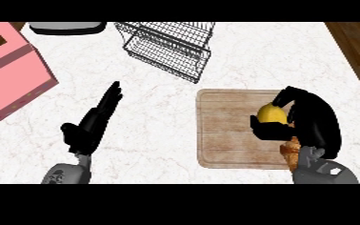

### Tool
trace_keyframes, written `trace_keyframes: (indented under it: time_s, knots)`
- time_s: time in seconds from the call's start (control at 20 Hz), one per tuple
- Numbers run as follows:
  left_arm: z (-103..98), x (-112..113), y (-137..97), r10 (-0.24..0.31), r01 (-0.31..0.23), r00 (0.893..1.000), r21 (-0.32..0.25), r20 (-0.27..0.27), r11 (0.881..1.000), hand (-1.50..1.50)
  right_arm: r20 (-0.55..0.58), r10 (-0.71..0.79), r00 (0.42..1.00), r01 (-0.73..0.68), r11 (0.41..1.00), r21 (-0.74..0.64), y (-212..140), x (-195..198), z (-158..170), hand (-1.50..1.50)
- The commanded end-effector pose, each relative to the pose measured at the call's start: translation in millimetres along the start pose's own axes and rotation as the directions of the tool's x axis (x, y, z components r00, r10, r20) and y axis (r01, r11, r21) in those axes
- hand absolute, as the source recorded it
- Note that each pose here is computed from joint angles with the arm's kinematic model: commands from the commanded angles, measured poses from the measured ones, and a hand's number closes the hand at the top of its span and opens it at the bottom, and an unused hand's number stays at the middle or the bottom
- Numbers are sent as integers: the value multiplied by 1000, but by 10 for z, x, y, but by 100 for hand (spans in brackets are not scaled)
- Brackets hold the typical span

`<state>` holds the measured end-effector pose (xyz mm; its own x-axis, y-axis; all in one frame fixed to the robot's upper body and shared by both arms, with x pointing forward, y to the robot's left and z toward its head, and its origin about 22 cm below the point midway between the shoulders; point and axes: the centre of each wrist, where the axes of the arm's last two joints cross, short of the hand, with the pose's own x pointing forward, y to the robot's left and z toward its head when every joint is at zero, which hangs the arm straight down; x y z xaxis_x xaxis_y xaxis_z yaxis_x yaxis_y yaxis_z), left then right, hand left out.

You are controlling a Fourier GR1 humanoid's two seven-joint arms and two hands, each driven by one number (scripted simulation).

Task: Pick the lemon from the cutting board and place it in the tiered basket

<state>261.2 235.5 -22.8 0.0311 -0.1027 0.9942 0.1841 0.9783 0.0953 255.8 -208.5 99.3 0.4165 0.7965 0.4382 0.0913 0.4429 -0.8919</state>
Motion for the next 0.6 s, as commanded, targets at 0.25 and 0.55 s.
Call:
trace_keyframes:
  time_s: [0.25,0.55]
  knots:
    - [-43,132,149,-6,6,1000,-10,-8,1000,0,220,-187,958,223,963,-153,-790,868,418,150]
    - [-6,-83,-23,0,0,1000,-32,7,999,0,227,-236,945,272,952,-141,-1209,1555,249,150]
